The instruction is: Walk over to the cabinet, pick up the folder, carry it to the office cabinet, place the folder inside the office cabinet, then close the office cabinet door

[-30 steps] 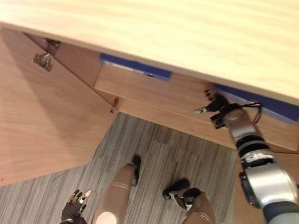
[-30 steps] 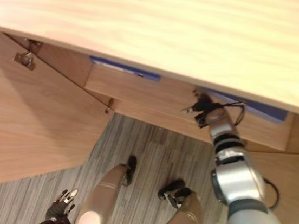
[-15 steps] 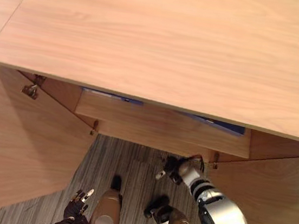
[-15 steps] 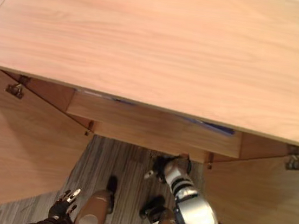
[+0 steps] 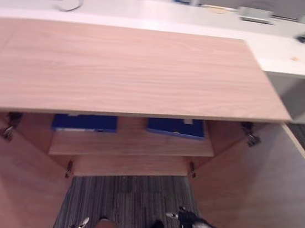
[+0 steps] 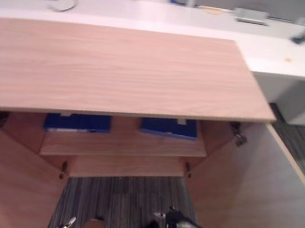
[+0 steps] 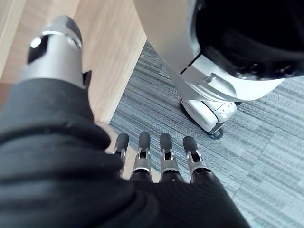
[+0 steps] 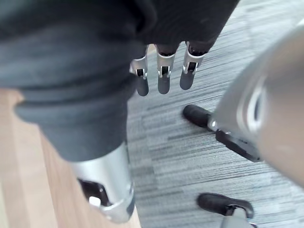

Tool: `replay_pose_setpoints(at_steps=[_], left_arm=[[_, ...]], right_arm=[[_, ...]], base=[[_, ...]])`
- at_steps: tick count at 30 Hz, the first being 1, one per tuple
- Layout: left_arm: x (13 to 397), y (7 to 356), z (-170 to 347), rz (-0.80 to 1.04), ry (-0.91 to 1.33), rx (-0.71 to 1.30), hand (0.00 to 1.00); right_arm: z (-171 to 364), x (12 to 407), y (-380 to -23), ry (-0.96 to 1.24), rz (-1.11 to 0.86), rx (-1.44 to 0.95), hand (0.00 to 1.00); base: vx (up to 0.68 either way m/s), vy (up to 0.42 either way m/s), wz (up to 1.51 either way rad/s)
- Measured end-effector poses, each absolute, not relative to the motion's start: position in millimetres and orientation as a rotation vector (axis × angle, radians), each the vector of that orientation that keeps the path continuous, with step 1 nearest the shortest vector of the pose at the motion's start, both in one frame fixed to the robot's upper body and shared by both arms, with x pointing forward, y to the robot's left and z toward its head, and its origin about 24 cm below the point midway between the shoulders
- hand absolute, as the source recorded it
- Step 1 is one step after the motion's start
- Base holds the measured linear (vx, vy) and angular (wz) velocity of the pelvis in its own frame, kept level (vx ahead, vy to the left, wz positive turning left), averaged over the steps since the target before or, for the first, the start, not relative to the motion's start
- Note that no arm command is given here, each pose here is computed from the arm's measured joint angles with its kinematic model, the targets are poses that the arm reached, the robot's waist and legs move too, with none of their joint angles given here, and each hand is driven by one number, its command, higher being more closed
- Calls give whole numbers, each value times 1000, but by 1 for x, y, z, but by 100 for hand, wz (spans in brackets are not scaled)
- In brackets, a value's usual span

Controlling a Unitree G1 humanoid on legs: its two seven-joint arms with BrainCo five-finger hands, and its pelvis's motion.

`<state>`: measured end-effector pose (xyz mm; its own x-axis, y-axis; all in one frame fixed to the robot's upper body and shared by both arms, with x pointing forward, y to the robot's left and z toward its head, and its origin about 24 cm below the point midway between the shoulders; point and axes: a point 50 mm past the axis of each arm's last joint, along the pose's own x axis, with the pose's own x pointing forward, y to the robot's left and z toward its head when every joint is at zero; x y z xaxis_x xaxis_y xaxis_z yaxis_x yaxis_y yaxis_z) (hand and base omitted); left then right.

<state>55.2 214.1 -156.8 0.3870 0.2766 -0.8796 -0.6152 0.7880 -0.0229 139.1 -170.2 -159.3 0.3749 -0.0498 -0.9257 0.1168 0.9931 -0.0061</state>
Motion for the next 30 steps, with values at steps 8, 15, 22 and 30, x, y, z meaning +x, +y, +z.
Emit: replay_pose_setpoints(at_steps=[8, 15, 22, 30], left_arm=[[52, 217, -160, 541, 1074, -242, 0], [56, 218, -161, 531, 1072, -226, 0], [54, 218, -162, 584, 1076, -268, 0], [43, 218, -167, 569, 1150, -248, 0]], right_arm=[[-167, 85, -200, 1181, -437, 241, 0], [-163, 94, -199, 1128, -463, 262, 0], [-162, 91, -204, 1106, -538, 289, 0], [-168, 75, -213, 1187, -602, 334, 0]], base=[[-54, 147, -53], [-38, 74, -42], [34, -71, -91], [39, -108, -56]])
